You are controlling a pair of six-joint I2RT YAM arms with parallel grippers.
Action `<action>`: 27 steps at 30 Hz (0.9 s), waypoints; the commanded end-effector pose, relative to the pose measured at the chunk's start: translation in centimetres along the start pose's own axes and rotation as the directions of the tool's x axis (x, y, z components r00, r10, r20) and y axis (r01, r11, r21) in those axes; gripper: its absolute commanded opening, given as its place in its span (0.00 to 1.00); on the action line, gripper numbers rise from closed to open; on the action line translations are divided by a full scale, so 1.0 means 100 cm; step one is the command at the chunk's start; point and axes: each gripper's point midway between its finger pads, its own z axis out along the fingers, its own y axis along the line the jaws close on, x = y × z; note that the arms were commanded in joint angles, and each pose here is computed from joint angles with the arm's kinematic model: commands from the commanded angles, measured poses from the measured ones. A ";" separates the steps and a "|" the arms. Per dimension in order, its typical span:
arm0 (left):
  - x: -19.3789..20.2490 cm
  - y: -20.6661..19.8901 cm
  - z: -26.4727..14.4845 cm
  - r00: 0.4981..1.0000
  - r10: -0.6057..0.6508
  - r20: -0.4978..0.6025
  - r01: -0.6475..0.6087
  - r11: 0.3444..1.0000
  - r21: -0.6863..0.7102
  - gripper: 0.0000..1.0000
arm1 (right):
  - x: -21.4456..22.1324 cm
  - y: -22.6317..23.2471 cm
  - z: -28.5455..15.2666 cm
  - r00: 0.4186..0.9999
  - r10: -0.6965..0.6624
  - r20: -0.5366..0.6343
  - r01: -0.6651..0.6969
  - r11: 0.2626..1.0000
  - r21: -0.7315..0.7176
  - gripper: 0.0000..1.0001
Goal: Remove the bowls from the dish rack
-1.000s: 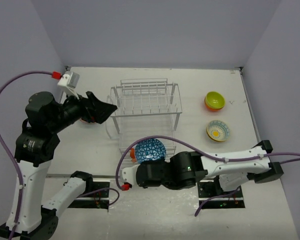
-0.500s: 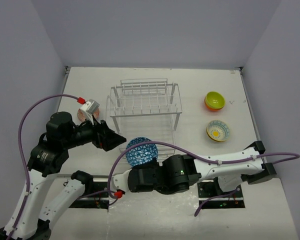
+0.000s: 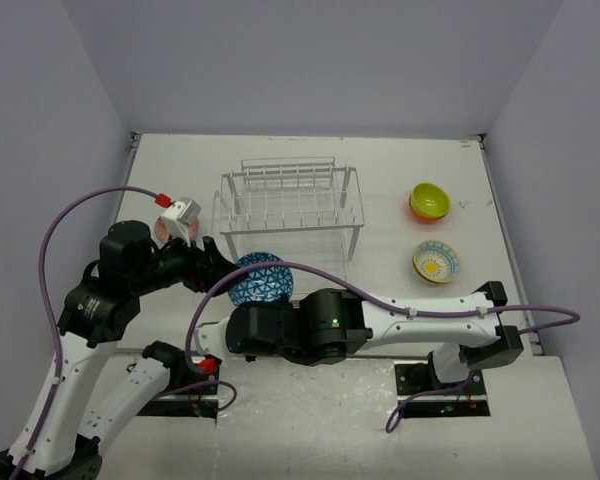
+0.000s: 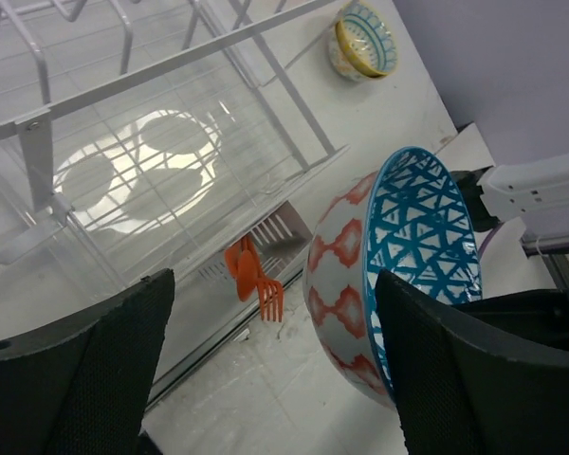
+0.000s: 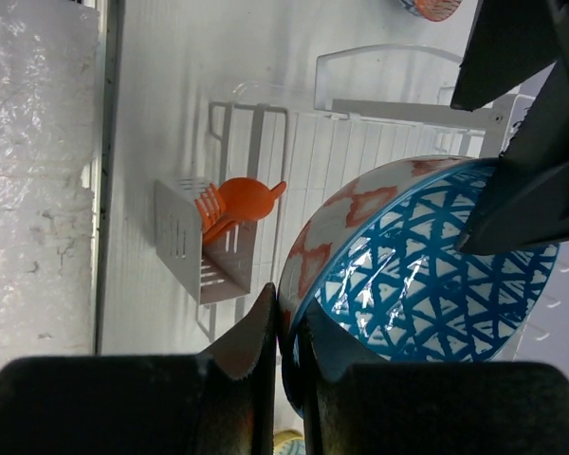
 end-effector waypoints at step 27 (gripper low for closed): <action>-0.029 0.057 -0.031 0.984 0.113 0.136 -0.052 0.920 -0.389 0.00 | -0.055 -0.091 0.016 0.999 0.002 0.049 -0.021 0.922 0.387 0.19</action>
